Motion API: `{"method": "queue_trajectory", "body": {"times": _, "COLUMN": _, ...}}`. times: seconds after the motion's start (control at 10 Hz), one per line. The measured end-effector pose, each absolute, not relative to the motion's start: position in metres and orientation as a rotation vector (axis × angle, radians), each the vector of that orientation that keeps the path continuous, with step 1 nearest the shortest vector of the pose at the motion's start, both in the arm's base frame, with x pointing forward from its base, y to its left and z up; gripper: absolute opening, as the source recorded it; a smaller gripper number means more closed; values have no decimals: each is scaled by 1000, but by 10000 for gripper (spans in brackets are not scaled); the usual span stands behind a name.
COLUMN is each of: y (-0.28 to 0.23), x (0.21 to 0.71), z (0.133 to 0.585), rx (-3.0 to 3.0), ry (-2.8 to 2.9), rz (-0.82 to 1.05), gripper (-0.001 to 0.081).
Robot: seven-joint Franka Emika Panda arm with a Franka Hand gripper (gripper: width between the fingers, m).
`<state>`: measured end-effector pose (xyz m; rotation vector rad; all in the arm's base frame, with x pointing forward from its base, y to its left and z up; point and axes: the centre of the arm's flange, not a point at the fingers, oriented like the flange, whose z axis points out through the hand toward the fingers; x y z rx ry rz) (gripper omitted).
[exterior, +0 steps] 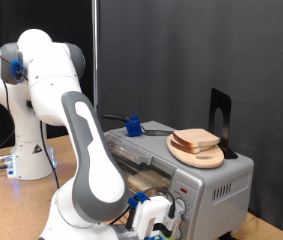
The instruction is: Make a piece of toast with the oven
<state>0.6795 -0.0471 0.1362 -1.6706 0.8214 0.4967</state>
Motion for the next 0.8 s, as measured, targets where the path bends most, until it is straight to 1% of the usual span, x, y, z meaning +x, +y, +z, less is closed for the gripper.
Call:
{"method": "queue_trajectory", "body": {"times": 0.1, "y": -47, "x": 679, "z": 135, "rx": -1671, "ry": 822, "rz": 499, "gripper": 634}}
{"method": "queue_trajectory", "body": {"times": 0.2, "y": -47, "x": 679, "z": 135, "rx": -1671, "ry": 822, "rz": 500, "gripper": 454}}
{"method": "queue_trajectory", "body": {"times": 0.3, "y": -46, "x": 679, "z": 135, "rx": -1670, "ry": 821, "rz": 501, "gripper": 454}}
{"method": "queue_trajectory", "body": {"times": 0.4, "y": -46, "x": 679, "z": 135, "rx": -1670, "ry": 820, "rz": 502, "gripper": 270}}
{"method": "queue_trajectory", "body": {"times": 0.5, "y": -46, "x": 680, "z": 138, "rx": -1665, "ry": 810, "rz": 505, "gripper": 270}}
{"method": "queue_trajectory", "body": {"times": 0.6, "y": -45, "x": 680, "z": 141, "rx": -1663, "ry": 799, "rz": 508, "gripper": 134}}
{"method": "queue_trajectory", "body": {"times": 0.7, "y": -45, "x": 681, "z": 142, "rx": -1662, "ry": 795, "rz": 508, "gripper": 134}}
{"method": "queue_trajectory", "body": {"times": 0.8, "y": -45, "x": 681, "z": 143, "rx": -1662, "ry": 794, "rz": 508, "gripper": 26}}
